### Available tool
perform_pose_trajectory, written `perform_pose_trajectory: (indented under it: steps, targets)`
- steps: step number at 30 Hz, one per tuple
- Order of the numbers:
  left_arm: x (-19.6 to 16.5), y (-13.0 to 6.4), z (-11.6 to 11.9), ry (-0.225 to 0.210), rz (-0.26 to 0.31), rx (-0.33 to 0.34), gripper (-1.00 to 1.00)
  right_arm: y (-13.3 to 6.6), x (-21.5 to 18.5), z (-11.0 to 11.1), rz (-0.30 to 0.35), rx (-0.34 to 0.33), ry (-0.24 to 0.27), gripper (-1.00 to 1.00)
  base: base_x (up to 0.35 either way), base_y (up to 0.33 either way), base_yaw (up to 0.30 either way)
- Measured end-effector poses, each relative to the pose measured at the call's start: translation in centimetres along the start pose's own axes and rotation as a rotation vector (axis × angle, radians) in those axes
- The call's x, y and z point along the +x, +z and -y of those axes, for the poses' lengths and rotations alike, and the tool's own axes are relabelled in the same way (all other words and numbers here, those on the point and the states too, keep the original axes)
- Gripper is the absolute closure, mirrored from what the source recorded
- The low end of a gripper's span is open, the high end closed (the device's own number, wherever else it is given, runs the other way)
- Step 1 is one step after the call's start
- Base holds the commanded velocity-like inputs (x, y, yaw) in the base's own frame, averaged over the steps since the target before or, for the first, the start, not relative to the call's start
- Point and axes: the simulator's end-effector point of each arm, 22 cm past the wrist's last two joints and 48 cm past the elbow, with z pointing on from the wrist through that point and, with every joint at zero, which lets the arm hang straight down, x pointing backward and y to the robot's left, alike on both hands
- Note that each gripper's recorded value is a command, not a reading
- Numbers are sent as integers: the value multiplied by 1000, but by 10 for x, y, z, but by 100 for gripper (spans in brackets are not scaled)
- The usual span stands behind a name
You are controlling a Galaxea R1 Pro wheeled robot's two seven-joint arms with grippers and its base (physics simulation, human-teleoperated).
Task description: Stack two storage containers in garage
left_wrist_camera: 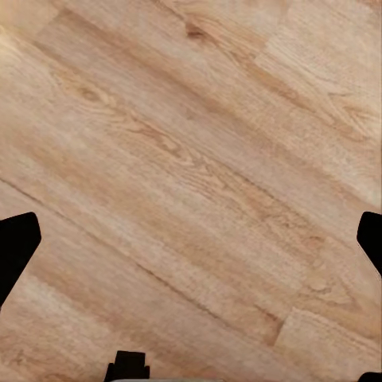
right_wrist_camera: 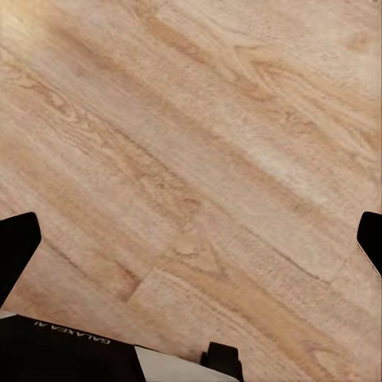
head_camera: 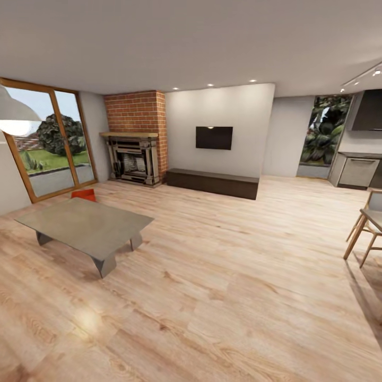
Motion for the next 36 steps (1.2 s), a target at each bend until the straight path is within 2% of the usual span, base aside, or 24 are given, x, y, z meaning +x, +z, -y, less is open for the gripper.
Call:
perform_pose_trajectory:
  steps: [36]
  targets:
    - [1, 0, 0, 1, -1, 1, -100, 0, -1, 0, 1, 0, -1, -100, 323, 0, 0]
